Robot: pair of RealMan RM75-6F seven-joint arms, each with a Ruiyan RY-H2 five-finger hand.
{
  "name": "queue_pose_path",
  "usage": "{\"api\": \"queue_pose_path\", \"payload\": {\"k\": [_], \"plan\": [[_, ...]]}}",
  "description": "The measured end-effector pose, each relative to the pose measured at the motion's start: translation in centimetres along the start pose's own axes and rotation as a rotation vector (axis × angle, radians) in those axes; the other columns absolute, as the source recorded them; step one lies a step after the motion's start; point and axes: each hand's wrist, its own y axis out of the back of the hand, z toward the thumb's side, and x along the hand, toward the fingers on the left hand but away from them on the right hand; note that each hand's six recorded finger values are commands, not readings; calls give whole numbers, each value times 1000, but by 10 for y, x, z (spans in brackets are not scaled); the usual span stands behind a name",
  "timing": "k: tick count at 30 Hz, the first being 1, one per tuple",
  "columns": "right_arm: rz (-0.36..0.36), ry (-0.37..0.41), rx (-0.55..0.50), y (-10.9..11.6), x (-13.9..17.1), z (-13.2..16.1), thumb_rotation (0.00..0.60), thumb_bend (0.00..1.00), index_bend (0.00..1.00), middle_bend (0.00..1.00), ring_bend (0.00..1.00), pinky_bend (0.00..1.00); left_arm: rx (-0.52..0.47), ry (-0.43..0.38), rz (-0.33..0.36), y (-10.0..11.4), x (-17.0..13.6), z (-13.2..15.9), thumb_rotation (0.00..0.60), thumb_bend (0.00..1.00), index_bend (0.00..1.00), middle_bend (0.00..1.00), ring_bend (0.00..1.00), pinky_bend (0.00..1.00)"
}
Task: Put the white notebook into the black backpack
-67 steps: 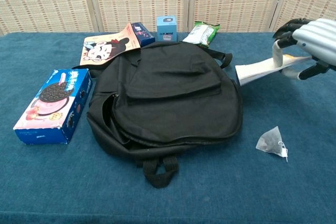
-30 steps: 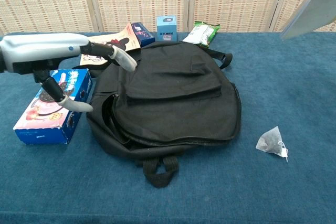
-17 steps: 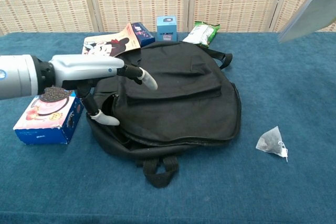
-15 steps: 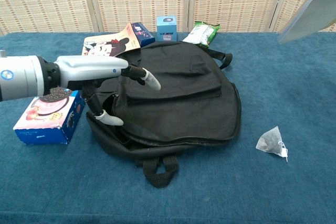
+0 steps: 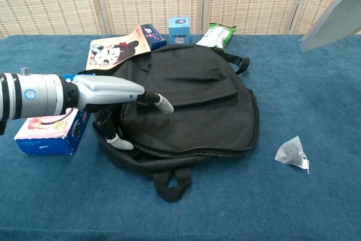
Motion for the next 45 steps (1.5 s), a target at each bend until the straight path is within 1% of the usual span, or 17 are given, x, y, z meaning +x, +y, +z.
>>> {"api": "queue_pose_path", "payload": {"k": [3, 8, 11, 15, 22, 26, 31, 32, 36, 45], "plan": [[1, -1, -10, -1, 0, 1, 600, 435, 781, 467, 212, 132, 13, 1, -13, -4, 1, 2, 600, 240, 125, 122, 138, 106], [-2, 0, -21, -3, 0, 4, 600, 435, 781, 467, 212, 132, -2, 6, -17, -10, 8, 6, 600, 240, 130, 122, 139, 106], [-4, 0, -24, -4, 1, 4, 600, 435, 781, 467, 212, 132, -11, 13, -6, -10, 14, 5, 600, 240, 144, 122, 139, 106], [-5, -6, -27, -4, 1, 3, 600, 435, 781, 467, 212, 132, -32, 27, 27, -9, 22, 4, 600, 240, 178, 122, 141, 106], [-3, -14, -36, -7, 3, 2, 600, 435, 781, 467, 213, 133, -79, 48, 69, -9, 27, -1, 600, 240, 228, 122, 158, 106], [1, -19, -41, -9, 4, 2, 600, 435, 781, 467, 213, 137, -125, 50, 104, -7, 29, -1, 600, 240, 291, 129, 178, 106], [-2, -27, -45, -9, 5, 0, 600, 435, 781, 467, 213, 139, -171, 44, 145, -4, 32, 0, 600, 242, 392, 170, 217, 106], [-3, -29, -45, -10, 5, 0, 600, 435, 781, 467, 213, 139, -178, 44, 148, -4, 32, 0, 600, 252, 424, 178, 223, 106], [1, -35, -45, -10, 7, -2, 600, 435, 781, 467, 213, 139, -211, 49, 165, -4, 35, -2, 600, 328, 507, 210, 249, 106], [1, -42, -49, -11, 8, -2, 600, 435, 781, 467, 213, 139, -233, 61, 177, -5, 36, -7, 600, 463, 691, 281, 278, 111]]}}
